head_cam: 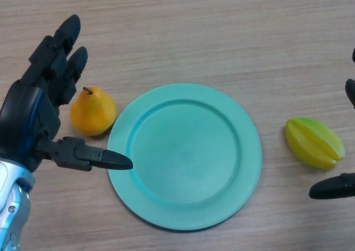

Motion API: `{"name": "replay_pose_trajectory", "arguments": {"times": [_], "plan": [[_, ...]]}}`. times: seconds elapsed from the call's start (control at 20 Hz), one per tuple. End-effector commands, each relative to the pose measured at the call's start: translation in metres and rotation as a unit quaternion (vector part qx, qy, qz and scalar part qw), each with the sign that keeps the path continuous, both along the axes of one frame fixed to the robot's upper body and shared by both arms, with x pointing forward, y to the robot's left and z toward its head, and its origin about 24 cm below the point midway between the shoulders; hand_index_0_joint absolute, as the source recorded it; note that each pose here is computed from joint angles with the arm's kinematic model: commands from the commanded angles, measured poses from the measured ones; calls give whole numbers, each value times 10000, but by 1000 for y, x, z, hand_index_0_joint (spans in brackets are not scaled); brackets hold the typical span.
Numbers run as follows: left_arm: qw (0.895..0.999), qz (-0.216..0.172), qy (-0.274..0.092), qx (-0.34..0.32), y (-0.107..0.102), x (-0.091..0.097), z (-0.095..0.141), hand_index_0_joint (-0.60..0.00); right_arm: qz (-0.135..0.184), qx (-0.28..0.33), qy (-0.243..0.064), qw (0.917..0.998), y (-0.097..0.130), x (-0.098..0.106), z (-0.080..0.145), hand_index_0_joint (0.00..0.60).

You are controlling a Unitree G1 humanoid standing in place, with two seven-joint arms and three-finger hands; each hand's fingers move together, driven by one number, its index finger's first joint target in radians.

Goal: Pick up the yellow pear and place it on the plate

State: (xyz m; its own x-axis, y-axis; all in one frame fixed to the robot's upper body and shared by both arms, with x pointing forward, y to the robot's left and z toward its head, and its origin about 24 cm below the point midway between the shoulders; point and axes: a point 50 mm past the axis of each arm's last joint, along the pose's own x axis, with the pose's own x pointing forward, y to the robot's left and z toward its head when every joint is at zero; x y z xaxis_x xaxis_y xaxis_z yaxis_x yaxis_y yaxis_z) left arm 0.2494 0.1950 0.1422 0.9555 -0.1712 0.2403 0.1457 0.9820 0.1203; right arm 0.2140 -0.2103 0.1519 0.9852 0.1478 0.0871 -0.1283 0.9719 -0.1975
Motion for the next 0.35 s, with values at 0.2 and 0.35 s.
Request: {"name": "replay_pose_trajectory", "arguments": {"times": [0.2, 0.35], "plan": [[9920, 298, -1153, 408, 20, -11, 34, 0, -97, -442, -1062, 9933, -5, -6, 31, 0], [9912, 371, -1202, 409, 27, -13, 33, 0, -68, -432, -1072, 9933, -4, -6, 33, 0]]}}
